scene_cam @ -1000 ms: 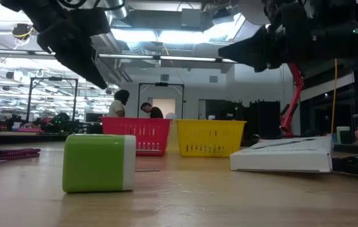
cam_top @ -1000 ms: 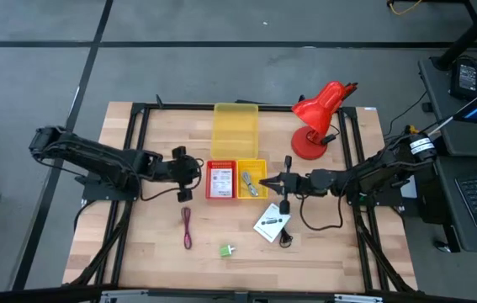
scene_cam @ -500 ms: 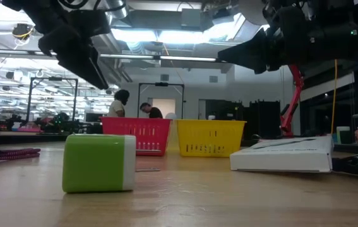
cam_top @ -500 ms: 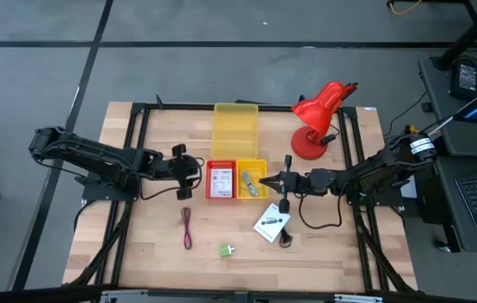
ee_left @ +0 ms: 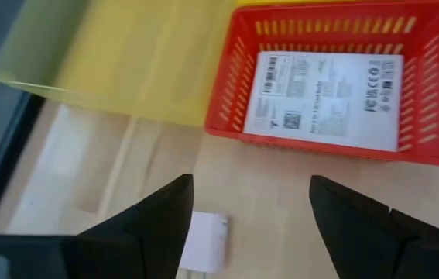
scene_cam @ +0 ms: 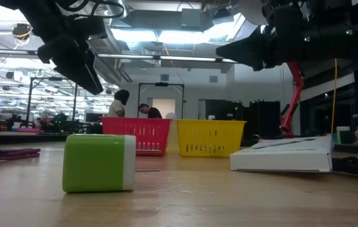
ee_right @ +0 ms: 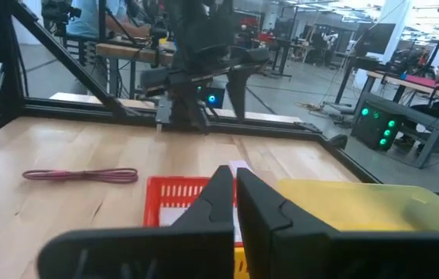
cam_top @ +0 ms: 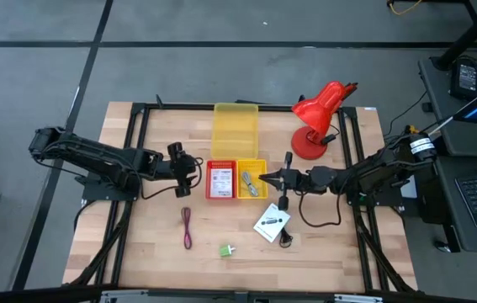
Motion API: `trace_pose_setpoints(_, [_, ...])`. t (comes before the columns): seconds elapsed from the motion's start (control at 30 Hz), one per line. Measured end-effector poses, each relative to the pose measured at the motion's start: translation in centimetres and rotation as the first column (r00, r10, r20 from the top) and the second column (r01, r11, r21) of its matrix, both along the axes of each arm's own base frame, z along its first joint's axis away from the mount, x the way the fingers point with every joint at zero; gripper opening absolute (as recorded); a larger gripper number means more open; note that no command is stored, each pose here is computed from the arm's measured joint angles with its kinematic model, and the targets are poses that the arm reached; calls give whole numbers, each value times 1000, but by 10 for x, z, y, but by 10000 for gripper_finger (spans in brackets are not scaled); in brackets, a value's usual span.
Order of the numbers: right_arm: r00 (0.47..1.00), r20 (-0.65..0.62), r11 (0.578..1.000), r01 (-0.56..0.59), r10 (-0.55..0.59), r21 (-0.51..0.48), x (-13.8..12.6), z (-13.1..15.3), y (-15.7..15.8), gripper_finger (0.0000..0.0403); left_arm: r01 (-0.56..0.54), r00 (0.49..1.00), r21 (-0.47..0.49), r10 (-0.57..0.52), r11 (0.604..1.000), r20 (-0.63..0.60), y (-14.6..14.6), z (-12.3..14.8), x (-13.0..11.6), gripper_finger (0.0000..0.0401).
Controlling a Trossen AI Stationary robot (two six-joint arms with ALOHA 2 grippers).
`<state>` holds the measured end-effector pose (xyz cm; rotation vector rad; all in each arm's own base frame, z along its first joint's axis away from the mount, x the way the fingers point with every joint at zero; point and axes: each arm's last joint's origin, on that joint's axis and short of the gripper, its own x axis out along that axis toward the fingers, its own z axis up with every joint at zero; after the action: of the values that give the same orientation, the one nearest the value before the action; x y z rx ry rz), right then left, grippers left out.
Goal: Pick and place items into bin
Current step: Put the pink charger adapter into the transparent yellow bin
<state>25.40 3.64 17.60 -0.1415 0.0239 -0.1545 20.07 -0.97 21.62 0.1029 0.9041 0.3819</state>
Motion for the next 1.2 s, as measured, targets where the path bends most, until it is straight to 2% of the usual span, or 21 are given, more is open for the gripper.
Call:
trace_pose_setpoints(0.27, [1000,0,1000,0,0,0,0,0,0,3,-34,999,-127,35,991,2,10,-1,0,253])
trace_pose_setpoints(0.53, [1000,0,1000,0,0,1,0,0,0,3,-136,989,-151,126,979,-75,31,-5,-7,253])
trace_pose_setpoints(0.7, [1000,0,1000,2,-2,0,0,0,0,3,-129,989,-216,110,968,-95,41,-7,-9,253])
trace_pose_setpoints(0.93, [1000,0,1000,2,-2,-1,0,0,0,3,-158,982,-198,133,967,-132,52,-12,-8,253])
trace_pose_setpoints(1.2, [1000,0,1000,2,-2,-1,0,0,0,3,-142,952,-196,81,970,-294,59,-40,4,253])
